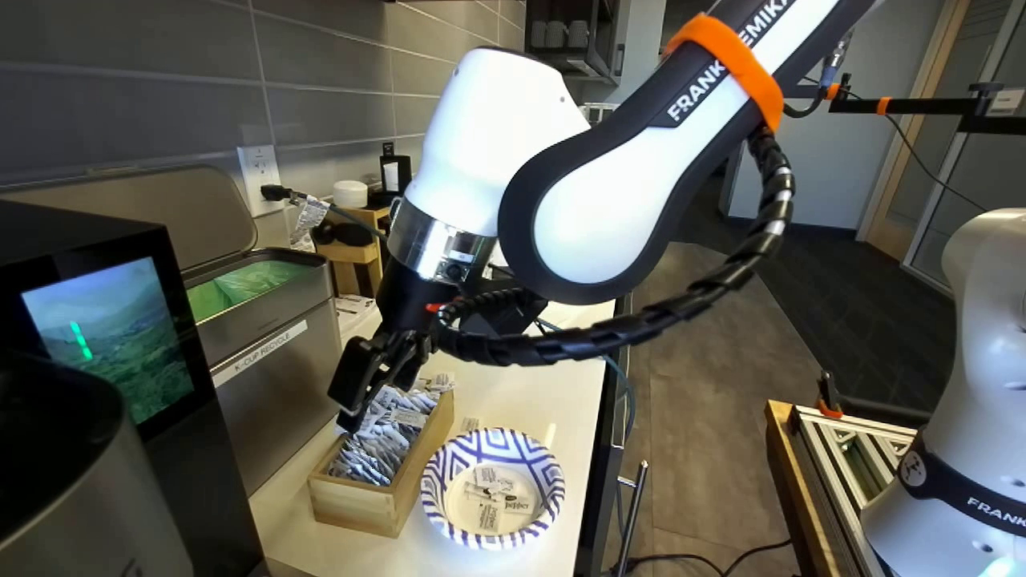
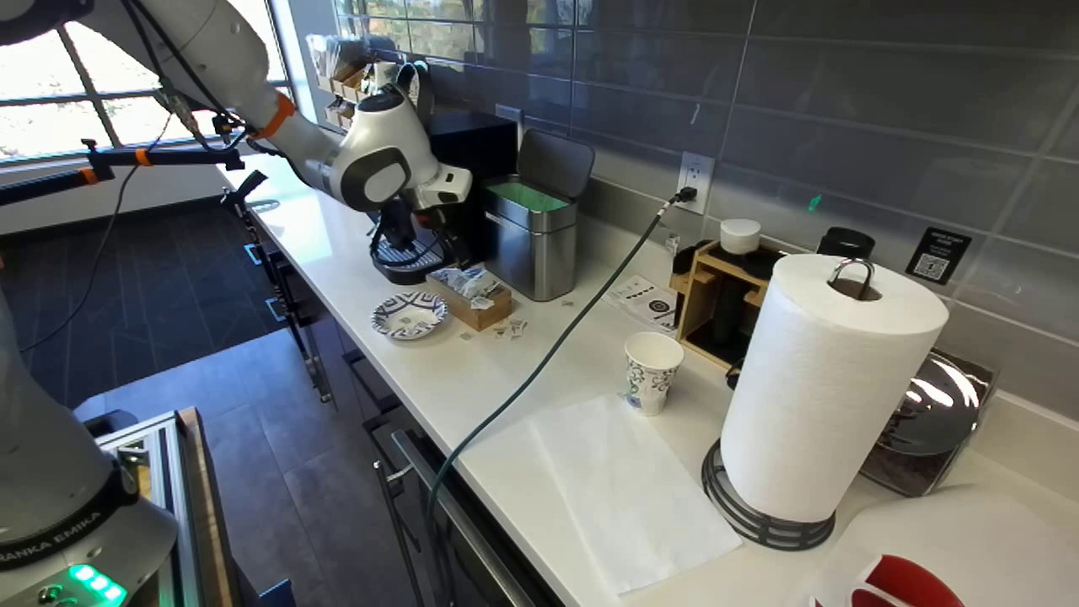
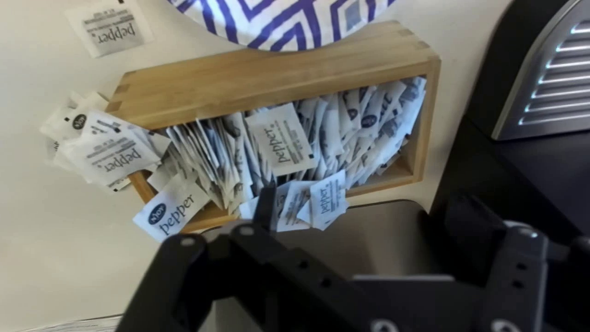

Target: Put some of the contents of the white plate into the wooden bowl

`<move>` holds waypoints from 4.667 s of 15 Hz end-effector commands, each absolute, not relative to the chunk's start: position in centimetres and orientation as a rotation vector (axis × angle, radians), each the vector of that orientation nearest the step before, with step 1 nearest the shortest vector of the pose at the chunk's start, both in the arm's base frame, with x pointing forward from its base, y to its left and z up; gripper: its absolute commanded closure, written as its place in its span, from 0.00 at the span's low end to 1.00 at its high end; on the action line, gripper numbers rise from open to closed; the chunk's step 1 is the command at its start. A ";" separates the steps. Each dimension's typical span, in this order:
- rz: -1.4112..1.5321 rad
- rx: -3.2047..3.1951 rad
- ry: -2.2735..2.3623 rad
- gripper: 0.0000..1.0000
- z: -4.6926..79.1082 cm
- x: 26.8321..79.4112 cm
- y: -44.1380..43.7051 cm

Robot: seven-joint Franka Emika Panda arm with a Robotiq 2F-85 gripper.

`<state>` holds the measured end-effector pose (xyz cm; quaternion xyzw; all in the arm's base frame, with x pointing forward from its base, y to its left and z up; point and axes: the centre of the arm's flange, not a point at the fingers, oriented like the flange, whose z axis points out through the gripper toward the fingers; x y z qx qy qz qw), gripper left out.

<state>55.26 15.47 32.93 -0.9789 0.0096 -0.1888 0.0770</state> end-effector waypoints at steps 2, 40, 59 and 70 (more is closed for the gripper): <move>-0.550 -2.915 0.039 0.05 32.5 55.4 14.9; -0.466 -2.798 -0.188 1.00 30.7 59.2 11.6; -0.287 -2.815 -0.100 0.99 34.6 57.0 10.8; -0.494 -3.096 -0.156 0.99 31.7 56.6 13.4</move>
